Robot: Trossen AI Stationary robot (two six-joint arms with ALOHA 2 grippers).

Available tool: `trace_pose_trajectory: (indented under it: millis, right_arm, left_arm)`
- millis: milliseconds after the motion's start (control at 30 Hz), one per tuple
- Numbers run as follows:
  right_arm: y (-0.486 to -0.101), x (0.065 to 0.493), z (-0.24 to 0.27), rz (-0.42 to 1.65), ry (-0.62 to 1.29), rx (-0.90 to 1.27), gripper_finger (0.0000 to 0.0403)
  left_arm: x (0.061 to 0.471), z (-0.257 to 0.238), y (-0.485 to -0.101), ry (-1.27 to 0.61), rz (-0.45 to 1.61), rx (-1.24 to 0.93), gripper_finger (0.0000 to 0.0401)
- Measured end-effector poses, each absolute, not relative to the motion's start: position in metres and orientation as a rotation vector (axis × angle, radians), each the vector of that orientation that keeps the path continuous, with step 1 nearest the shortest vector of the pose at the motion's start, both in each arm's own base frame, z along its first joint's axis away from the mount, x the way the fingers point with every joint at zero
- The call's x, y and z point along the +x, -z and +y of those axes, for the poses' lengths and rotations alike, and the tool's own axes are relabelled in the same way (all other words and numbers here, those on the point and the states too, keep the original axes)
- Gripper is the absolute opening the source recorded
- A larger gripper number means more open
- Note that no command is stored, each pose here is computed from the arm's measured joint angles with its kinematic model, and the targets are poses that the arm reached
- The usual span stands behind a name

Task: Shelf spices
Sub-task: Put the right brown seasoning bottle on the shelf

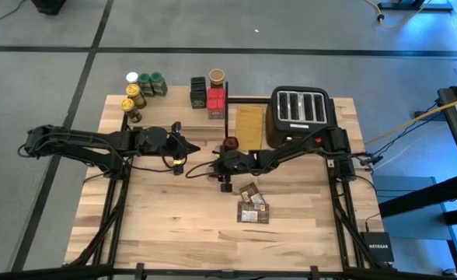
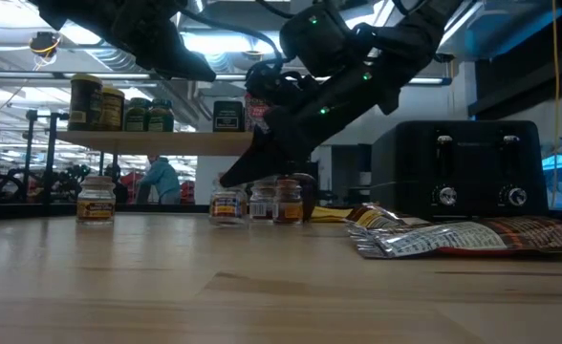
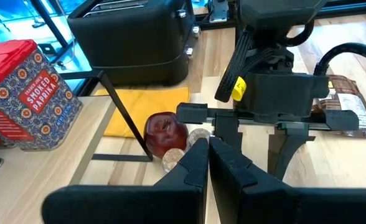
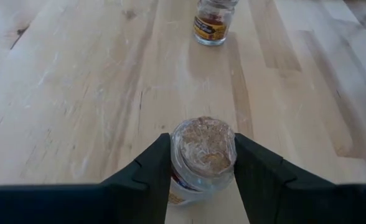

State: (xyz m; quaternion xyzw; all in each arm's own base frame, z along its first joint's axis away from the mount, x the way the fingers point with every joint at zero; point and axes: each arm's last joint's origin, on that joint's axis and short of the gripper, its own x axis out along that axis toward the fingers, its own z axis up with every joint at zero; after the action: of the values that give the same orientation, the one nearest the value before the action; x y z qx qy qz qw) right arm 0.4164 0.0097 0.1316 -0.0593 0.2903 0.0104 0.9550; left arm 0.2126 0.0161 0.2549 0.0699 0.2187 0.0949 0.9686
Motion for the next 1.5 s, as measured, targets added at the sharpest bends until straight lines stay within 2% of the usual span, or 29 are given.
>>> trace_pose_trajectory:
  millis: [167, 433, 567, 833, 1133, 1267, 1500]
  right_arm:
    - [-0.132, 0.416, 0.009, 0.587, 0.021, -0.125, 0.0168]
    - [-0.132, 0.415, 0.008, 0.605, 0.020, -0.140, 0.0251]
    - [-0.155, 0.412, 0.009, 0.545, -0.027, -0.142, 0.0270]
    - [-0.206, 0.390, 0.009, 0.552, -0.040, -0.183, 0.0262]
    - [-0.253, 0.324, 0.017, 0.688, -0.049, -0.144, 0.0243]
    - [-0.244, 0.292, 0.031, 0.685, 0.006, -0.166, 0.0238]
    - [-0.207, 0.254, 0.047, 0.509, 0.110, -0.086, 0.0237]
  left_arm:
    - [0.213, 0.016, -0.255, -0.194, 0.440, 0.132, 0.0008]
    - [0.213, 0.016, -0.255, -0.195, 0.439, 0.127, 0.0008]
    - [0.213, 0.016, -0.255, -0.195, 0.439, 0.127, 0.0008]
    - [0.213, 0.016, -0.255, -0.198, 0.437, 0.113, 0.0008]
    - [0.213, 0.016, -0.255, -0.188, 0.441, 0.162, 0.0008]
    - [0.213, 0.016, -0.255, -0.189, 0.441, 0.154, 0.0008]
    - [0.214, 0.016, -0.263, -0.190, 0.371, 0.175, 0.0009]
